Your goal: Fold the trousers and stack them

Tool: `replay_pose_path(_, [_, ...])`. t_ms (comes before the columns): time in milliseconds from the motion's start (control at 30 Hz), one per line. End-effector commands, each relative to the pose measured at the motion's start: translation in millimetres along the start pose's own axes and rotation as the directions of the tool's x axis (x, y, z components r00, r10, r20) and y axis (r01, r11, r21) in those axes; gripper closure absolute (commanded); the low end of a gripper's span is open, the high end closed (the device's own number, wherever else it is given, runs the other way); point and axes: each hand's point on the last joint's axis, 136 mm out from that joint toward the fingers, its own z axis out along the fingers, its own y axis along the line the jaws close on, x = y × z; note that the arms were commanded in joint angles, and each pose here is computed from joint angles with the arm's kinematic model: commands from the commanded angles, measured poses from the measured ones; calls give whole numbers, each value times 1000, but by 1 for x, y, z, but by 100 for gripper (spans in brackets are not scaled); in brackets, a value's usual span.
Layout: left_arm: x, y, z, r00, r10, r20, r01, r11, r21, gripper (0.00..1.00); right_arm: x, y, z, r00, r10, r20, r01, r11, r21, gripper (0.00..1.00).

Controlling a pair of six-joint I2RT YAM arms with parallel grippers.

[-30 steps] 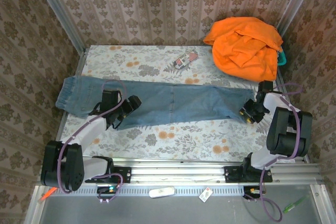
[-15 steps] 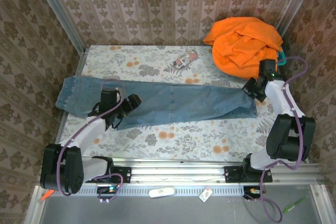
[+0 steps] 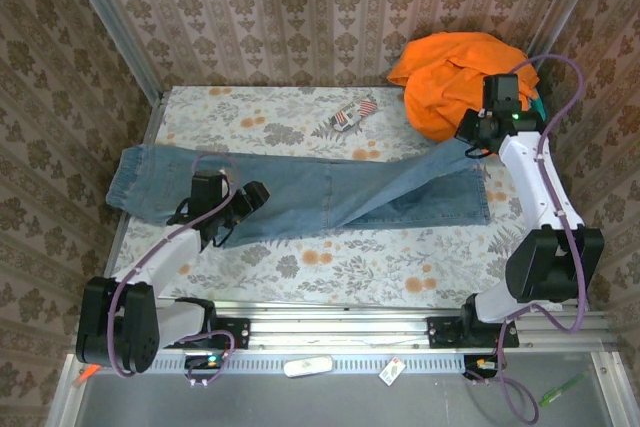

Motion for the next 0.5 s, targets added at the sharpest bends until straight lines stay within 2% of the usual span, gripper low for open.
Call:
replay_pose_path(0, [1,-5,-2,1000,9,17,-10,999,41,18,31,-42,14,998,-25,-52,33,985,170,100])
replay_pose_path(67, [4,-6,-1,1000,10,16,-11,999,50,18,65,-64,24,991,38,-130,-8,976,219,100])
replay_pose_path(100, [6,-6,-1,1000,9,12,-10,998,54,18,82,-76,25,982,74,-171,-30,967,251,95])
replay_pose_path(133, [8,-7,0,1000,10,8,-10,998,59,18,92,-83,24,976,97,-197,-41,962,271,83])
replay_pose_path(167, [9,-8,0,1000,12,2,-12,998,68,18,102,-90,20,970,110,-216,-44,956,289,66])
replay_pose_path(200, [11,-9,0,1000,16,0,-16,997,74,18,107,-95,13,969,120,-214,-51,952,301,55])
replay_pose_path(300, [11,-10,-3,1000,29,0,-29,997,72,17,104,-105,-8,981,140,-132,-93,944,315,36])
replay_pose_path(400, [9,-10,-4,999,35,9,-35,997,67,17,92,-107,-13,984,157,-80,-126,945,300,35])
replay_pose_path(467, [8,-11,-4,999,39,11,-40,997,70,17,82,-98,-4,983,155,-96,-125,957,263,35])
